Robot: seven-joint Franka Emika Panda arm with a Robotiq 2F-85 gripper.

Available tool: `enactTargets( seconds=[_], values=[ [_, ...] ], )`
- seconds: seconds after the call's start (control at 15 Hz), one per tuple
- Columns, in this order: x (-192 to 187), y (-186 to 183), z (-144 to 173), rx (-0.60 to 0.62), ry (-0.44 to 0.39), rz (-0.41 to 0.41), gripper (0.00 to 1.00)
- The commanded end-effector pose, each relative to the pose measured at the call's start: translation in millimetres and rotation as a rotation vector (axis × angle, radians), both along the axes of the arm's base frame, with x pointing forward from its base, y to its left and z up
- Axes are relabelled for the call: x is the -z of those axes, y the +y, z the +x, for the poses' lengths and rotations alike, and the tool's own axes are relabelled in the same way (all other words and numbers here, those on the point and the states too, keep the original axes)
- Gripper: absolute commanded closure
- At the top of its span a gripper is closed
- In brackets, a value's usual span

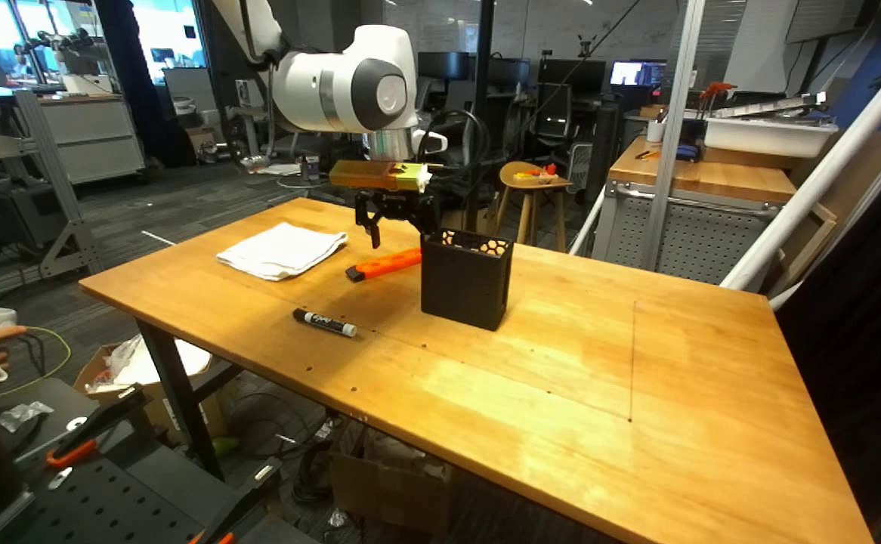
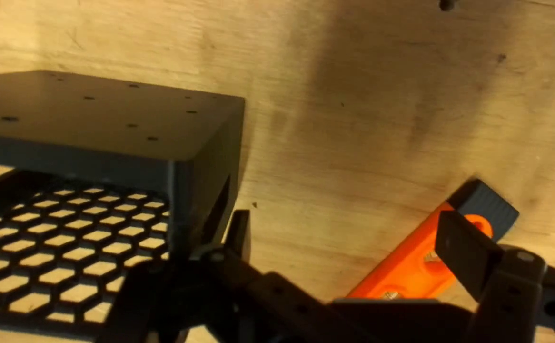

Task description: Push the box to the right, then pick the cloth and shove it in the box

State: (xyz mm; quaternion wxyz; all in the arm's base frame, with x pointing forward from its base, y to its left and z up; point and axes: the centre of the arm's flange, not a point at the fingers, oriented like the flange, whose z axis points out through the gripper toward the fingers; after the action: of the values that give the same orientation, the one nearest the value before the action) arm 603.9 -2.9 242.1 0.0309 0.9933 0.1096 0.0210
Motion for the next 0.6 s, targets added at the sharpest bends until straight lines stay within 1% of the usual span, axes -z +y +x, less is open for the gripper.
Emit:
enactTargets(
  seconds=[0.0, 0.2, 0.4, 0.53],
  values=[
    [0, -29, -9, 0.026, 0.024, 0.006, 0.00],
    [-2, -31, -15, 0.034, 0.029, 0.005, 0.00],
    [-11, -4, -24, 0.013, 0.013, 0.012, 0.00],
    [-21, 32, -34, -0.022, -0.003, 0.009, 0.00]
  ],
)
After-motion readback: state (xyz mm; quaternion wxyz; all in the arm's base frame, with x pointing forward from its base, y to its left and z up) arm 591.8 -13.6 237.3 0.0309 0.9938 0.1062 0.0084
